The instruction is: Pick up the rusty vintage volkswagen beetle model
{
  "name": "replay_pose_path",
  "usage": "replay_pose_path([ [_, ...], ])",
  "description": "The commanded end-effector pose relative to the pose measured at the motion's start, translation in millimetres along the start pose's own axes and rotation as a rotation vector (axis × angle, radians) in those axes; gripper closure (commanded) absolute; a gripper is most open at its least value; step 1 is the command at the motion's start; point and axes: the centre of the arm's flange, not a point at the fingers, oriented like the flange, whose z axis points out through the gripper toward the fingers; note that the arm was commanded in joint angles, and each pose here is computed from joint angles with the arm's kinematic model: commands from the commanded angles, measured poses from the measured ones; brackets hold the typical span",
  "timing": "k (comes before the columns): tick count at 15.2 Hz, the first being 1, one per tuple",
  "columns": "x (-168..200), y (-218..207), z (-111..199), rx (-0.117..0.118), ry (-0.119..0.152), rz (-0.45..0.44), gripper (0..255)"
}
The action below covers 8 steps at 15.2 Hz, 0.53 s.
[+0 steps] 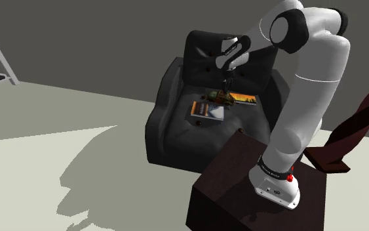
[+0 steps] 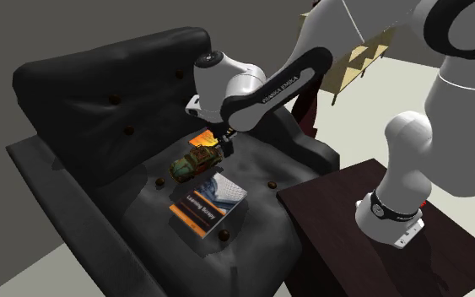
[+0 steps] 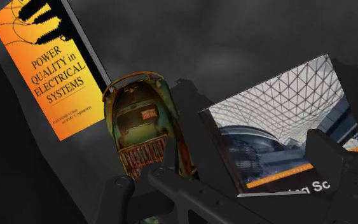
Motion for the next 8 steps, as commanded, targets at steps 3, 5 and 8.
replay_pose_path([
  [3,26,34,28,-0.022,0.012,-0.026,0],
  [5,38,51,40,-0.032,0.017,-0.038,0],
  [8,56,78,58,-0.048,0.025,-0.056,0],
])
